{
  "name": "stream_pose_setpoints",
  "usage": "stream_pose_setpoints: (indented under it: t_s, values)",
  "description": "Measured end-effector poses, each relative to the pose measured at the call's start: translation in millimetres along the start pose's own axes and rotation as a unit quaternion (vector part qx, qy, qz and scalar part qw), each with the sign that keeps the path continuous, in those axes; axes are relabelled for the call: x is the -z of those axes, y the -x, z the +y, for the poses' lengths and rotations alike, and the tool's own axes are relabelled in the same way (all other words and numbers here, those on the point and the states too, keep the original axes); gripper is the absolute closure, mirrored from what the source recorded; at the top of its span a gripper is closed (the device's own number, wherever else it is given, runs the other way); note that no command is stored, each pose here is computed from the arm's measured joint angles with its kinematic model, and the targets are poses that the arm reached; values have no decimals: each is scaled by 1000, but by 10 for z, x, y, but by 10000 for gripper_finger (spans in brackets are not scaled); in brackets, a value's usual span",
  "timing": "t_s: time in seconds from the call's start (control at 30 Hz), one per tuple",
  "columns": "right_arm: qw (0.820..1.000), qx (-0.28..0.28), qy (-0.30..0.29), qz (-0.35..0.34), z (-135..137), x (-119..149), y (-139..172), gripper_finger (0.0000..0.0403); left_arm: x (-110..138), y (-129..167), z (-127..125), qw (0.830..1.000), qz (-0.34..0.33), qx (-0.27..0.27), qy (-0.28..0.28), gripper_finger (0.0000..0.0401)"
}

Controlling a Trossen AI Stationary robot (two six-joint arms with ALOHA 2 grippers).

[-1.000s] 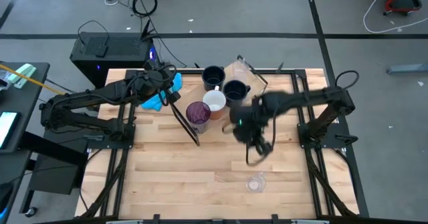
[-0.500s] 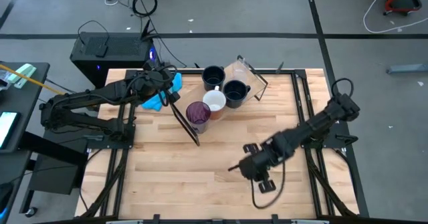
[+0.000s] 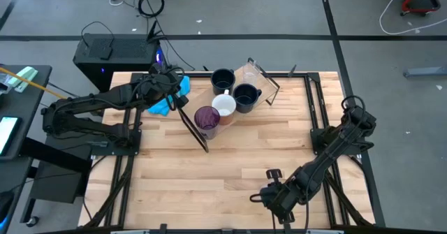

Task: Stack small to large cups/mugs on shelf
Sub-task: Put the transparent mug on the shelf

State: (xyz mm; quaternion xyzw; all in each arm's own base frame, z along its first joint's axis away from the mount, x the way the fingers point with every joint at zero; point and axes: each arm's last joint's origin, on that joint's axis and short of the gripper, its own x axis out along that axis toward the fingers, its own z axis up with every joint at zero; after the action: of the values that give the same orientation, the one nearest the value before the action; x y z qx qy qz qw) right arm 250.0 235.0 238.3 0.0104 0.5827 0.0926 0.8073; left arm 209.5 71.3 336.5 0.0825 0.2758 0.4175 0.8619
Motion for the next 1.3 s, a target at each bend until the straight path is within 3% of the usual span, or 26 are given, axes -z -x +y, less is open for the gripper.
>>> stream_pose_setpoints:
  t_s: [0.83,0.97,1.2,1.3]
  values:
    - [999,22,5,30,-8,65,-381,292,75,7,-15,999,32,13,-1,375]
    - [999,27,8,39,-32,107,-419,313,79,9,-17,999,34,14,-2,376]
    - [999,28,15,42,-65,105,-412,387,80,9,-17,999,34,14,-3,387]
    - [998,32,15,46,-80,114,-391,395,80,9,-17,999,34,13,-3,386]
